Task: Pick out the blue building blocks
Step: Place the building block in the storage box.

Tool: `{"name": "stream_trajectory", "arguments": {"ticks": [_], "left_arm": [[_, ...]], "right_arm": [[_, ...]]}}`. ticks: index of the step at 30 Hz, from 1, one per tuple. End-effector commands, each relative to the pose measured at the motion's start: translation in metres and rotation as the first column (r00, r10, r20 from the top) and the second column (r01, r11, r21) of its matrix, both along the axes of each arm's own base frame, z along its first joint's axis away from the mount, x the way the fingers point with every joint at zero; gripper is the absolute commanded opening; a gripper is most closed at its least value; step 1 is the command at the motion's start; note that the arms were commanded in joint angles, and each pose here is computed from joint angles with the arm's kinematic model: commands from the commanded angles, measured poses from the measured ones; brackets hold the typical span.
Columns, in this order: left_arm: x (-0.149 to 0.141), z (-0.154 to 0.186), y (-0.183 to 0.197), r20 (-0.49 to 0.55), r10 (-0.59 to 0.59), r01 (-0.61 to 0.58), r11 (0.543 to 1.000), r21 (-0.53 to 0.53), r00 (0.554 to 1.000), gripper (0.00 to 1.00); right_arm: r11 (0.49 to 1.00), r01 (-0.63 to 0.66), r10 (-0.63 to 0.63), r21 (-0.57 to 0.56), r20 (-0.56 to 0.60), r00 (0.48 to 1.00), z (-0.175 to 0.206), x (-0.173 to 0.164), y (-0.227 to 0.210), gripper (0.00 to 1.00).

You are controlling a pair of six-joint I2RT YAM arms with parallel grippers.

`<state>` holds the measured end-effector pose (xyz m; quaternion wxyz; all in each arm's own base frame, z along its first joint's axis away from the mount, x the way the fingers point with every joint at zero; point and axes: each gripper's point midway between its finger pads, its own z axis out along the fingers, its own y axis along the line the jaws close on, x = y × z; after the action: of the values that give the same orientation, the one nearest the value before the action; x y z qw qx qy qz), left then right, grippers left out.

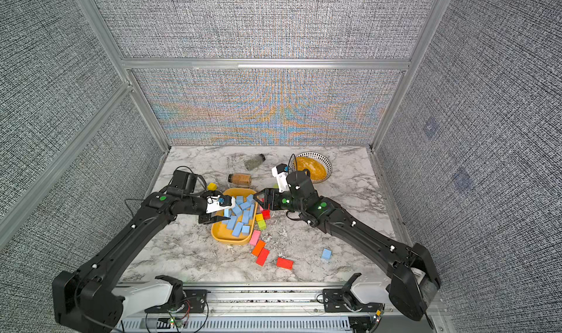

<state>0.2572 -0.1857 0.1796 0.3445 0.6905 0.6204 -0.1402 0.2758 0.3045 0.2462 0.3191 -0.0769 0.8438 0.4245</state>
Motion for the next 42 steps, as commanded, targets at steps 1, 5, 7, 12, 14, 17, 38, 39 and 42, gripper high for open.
{"name": "stream_trajectory", "arguments": {"ticks": [1,5,7,12,14,17,38,39,42], "left_arm": [[0.004,-0.023,0.014,0.0,-0.052,0.051,0.985,0.166,0.999,0.49],[0.019,-0.044,0.021,0.017,-0.128,0.116,0.94,0.321,0.992,0.5],[0.024,-0.053,0.024,0.013,-0.168,0.15,0.912,0.382,0.986,0.5],[0.031,-0.069,0.027,-0.001,-0.229,0.2,0.85,0.487,0.973,0.52],[0.031,-0.075,0.027,-0.023,-0.235,0.213,0.829,0.518,0.972,0.53],[0.034,-0.085,0.027,-0.058,-0.229,0.222,0.798,0.561,0.972,0.55],[0.042,-0.067,0.013,-0.115,-0.067,0.121,0.816,0.565,0.991,0.85],[0.042,-0.06,0.01,-0.122,-0.031,0.093,0.836,0.542,0.992,0.85],[0.043,-0.033,-0.008,-0.158,0.101,-0.023,0.9,0.435,0.982,0.86]], "right_arm": [[0.985,0.162,-0.164,-0.054,-0.041,0.986,-0.016,0.003,-0.028,0.7],[0.973,0.23,-0.231,-0.02,-0.074,0.97,-0.027,-0.009,-0.047,0.69],[0.965,0.263,-0.263,-0.013,-0.091,0.961,-0.037,-0.016,-0.057,0.69],[0.952,0.306,-0.304,0.01,-0.1,0.947,-0.041,-0.025,-0.069,0.69],[0.952,0.307,-0.305,0.01,-0.106,0.947,-0.043,-0.027,-0.07,0.7],[0.953,0.302,-0.301,-0.008,-0.116,0.947,-0.047,-0.027,-0.07,0.69],[0.937,0.337,-0.347,-0.088,-0.162,0.924,-0.05,-0.02,-0.073,0.69],[0.936,0.345,-0.353,-0.076,-0.151,0.923,-0.038,-0.017,-0.073,0.69],[0.92,0.368,-0.387,-0.133,-0.172,0.906,-0.046,-0.017,-0.087,0.69]]}}
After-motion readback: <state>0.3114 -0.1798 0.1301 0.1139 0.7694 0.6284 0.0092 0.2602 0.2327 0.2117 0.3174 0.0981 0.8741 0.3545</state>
